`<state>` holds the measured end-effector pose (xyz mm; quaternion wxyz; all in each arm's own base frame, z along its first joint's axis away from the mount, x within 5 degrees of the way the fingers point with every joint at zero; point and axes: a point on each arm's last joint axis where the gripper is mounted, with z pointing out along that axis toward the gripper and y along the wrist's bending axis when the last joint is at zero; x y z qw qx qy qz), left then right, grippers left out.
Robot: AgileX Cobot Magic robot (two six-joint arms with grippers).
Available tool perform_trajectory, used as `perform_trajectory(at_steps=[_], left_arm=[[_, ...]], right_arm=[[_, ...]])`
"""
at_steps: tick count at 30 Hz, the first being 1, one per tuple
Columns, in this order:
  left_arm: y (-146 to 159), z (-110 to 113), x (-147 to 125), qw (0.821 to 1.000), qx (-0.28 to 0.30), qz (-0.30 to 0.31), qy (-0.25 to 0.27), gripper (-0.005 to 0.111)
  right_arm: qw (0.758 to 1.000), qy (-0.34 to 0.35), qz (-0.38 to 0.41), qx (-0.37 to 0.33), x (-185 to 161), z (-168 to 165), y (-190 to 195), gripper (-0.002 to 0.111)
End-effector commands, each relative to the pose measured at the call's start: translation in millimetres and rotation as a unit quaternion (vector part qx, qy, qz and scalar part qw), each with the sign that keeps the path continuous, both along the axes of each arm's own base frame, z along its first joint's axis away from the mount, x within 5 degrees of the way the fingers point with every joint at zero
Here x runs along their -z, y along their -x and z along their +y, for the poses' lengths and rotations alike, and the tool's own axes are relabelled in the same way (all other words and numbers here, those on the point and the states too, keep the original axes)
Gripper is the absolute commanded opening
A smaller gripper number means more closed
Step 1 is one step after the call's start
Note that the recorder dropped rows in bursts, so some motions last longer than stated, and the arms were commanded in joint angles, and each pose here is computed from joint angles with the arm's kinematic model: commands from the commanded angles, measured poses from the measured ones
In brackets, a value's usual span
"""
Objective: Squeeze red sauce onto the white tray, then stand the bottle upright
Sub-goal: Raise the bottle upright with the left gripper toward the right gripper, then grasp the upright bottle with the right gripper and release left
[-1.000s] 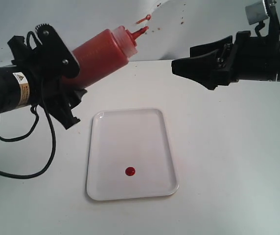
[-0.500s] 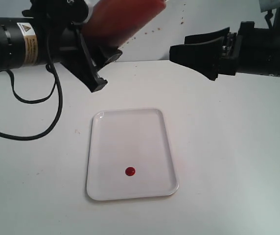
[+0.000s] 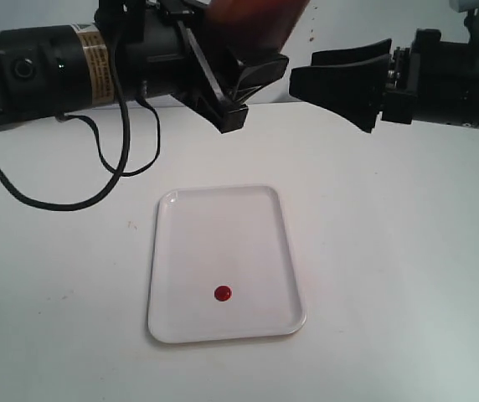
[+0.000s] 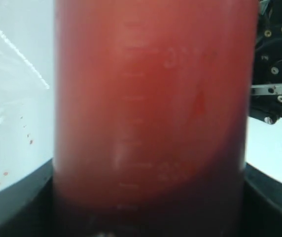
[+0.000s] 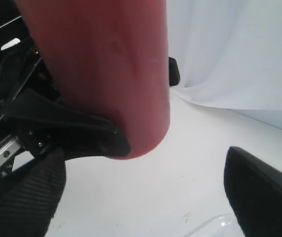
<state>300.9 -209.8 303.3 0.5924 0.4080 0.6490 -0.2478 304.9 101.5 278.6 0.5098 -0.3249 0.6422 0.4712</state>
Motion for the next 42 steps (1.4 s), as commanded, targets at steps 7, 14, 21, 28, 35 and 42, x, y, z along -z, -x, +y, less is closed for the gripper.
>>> perform_trajectory(at_steps=[7, 14, 21, 28, 35, 42], left_arm=[[-8.2, -8.2, 8.2, 0.999, 0.018, 0.013, 0.043, 0.0], [-8.2, -9.4, 9.9, 0.999, 0.025, 0.01, 0.04, 0.0], [-7.1, -9.7, 11.6, 0.999, 0.031, 0.007, 0.03, 0.0], [0.4, -13.4, 13.8, 0.996, 0.084, -0.02, -0.001, 0.0], [0.3, -13.4, 13.7, 0.996, 0.084, -0.019, 0.0, 0.0], [0.8, -13.7, 13.3, 0.996, 0.087, -0.02, 0.002, 0.0]], right_arm=[[0.998, -0.037, -0.049, 0.03, -10.3, -1.9, -2.9, 0.079], [0.988, -0.044, -0.146, 0.021, -17.9, 25.8, 3.2, 0.079], [0.982, -0.081, -0.169, 0.04, -26.3, 48.5, 6.7, 0.075], [0.983, -0.066, -0.152, 0.075, -23.5, 46.7, 0.4, 0.062], [0.985, -0.043, -0.15, 0.075, -19.7, 47.2, -0.2, 0.0], [0.984, -0.044, -0.152, 0.077, -19.9, 47.0, -0.4, 0.0]])
